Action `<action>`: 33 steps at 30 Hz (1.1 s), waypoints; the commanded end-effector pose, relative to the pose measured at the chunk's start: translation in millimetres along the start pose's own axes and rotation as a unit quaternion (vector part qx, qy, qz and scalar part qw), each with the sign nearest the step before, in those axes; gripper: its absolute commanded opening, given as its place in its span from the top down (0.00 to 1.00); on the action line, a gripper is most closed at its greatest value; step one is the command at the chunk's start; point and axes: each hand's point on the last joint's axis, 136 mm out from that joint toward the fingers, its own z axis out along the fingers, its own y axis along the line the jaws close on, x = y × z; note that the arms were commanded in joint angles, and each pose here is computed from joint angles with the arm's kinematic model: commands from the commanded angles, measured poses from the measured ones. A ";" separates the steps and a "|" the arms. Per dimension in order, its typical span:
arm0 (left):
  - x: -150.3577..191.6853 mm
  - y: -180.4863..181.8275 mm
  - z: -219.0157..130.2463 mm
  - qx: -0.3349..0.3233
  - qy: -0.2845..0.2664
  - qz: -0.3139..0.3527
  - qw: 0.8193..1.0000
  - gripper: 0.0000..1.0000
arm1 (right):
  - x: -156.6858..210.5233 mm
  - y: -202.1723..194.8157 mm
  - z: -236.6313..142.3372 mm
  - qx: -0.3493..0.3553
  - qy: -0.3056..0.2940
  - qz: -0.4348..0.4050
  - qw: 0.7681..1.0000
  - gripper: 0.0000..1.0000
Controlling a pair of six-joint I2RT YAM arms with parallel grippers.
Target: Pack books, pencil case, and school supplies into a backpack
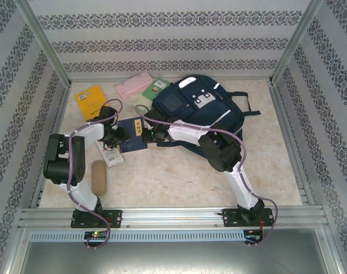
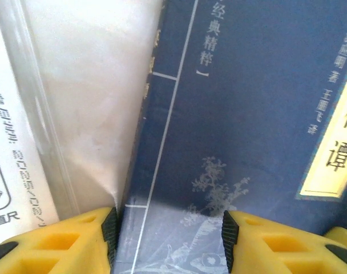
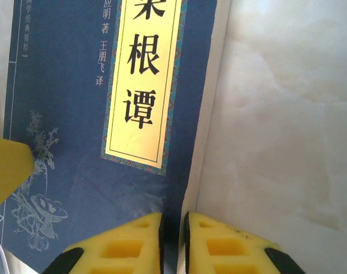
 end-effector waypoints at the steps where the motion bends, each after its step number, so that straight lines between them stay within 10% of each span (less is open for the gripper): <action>1: 19.2 -67.6 -10.6 0.179 0.041 0.019 0.983 0.48 | 21.9 9.3 13.1 -0.018 0.034 -0.005 0.999 0.84; 10: 17.6 -112.0 -57.0 0.306 0.023 0.038 0.951 0.51 | 20.0 8.6 7.8 -0.023 0.030 0.005 0.999 0.84; 26: 8.8 -82.4 -16.7 0.242 0.008 -0.031 0.970 0.50 | 18.9 10.0 2.7 -0.030 0.030 0.013 0.999 0.83; 33: 8.6 -73.8 -20.4 0.210 0.001 -0.023 0.977 0.79 | 8.9 9.3 -10.5 -0.030 0.013 0.014 0.999 0.81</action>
